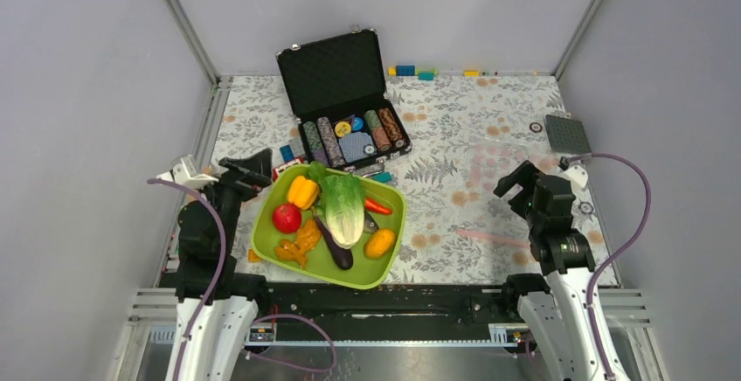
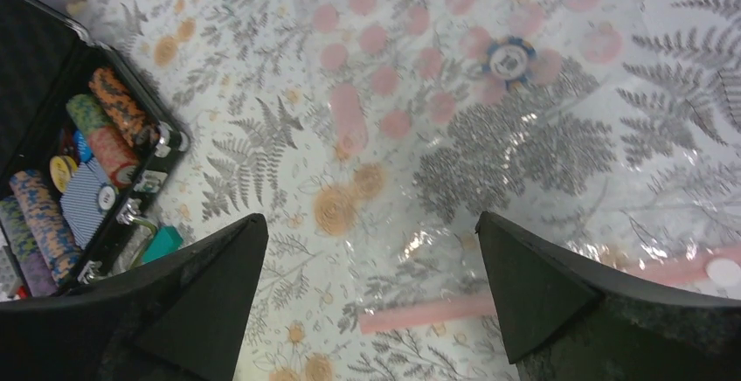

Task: Place the food in the zip-top bag and seal the zipper
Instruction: Pick up the zipper food storage bag at the center of the board.

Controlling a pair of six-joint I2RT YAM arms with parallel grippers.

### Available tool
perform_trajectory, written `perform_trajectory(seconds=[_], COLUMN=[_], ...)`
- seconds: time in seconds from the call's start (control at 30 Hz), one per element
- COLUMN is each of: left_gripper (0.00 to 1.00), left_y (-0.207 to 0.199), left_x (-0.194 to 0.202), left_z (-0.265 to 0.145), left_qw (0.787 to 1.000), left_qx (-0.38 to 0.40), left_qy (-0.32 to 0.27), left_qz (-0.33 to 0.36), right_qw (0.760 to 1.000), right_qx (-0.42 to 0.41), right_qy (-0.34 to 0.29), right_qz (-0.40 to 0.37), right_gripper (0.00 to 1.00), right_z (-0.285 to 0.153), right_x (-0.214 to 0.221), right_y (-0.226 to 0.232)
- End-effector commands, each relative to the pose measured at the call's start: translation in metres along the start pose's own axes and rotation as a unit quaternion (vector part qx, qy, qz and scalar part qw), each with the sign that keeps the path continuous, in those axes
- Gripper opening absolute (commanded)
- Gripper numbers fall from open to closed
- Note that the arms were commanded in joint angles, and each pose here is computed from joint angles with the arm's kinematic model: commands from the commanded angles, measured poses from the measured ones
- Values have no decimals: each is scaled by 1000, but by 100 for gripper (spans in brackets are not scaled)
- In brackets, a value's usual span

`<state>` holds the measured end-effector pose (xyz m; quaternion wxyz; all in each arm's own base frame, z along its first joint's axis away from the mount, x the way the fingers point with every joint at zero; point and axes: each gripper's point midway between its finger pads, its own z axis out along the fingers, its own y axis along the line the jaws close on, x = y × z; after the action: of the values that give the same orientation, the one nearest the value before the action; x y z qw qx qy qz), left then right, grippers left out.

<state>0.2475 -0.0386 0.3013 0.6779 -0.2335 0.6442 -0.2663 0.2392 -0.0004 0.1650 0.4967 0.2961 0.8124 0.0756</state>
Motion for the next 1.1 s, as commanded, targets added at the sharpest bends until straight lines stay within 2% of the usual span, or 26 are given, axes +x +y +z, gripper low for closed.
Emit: perform_trajectory(seconds=[0.0, 0.13, 0.37, 0.5, 0.67, 1.07], left_gripper=[99, 99, 99, 99, 99, 99], left_y=[12, 10, 16, 18, 36, 48], left_x=[28, 37, 50, 58, 63, 65], left_z=[-17, -24, -21, -17, -15, -12], left_qw=[999, 998, 996, 994, 993, 992], left_qx=[-9, 8, 4, -1, -47, -74], left_qy=[51, 69, 87, 105, 109, 105], left_qz=[-12, -10, -18, -18, -21, -21], right_qw=[999, 996, 981, 972, 957, 938], right_qx=[46, 80, 130, 168, 210, 265], right_qy=[6, 25, 124, 142, 179, 198], right_qz=[21, 38, 77, 86, 87, 101], right_gripper=[98, 98, 98, 98, 98, 98], right_z=[-14, -18, -11, 1, 12, 37], right_x=[3, 18, 69, 83, 102, 121], right_y=[-19, -35, -49, -60, -69, -81])
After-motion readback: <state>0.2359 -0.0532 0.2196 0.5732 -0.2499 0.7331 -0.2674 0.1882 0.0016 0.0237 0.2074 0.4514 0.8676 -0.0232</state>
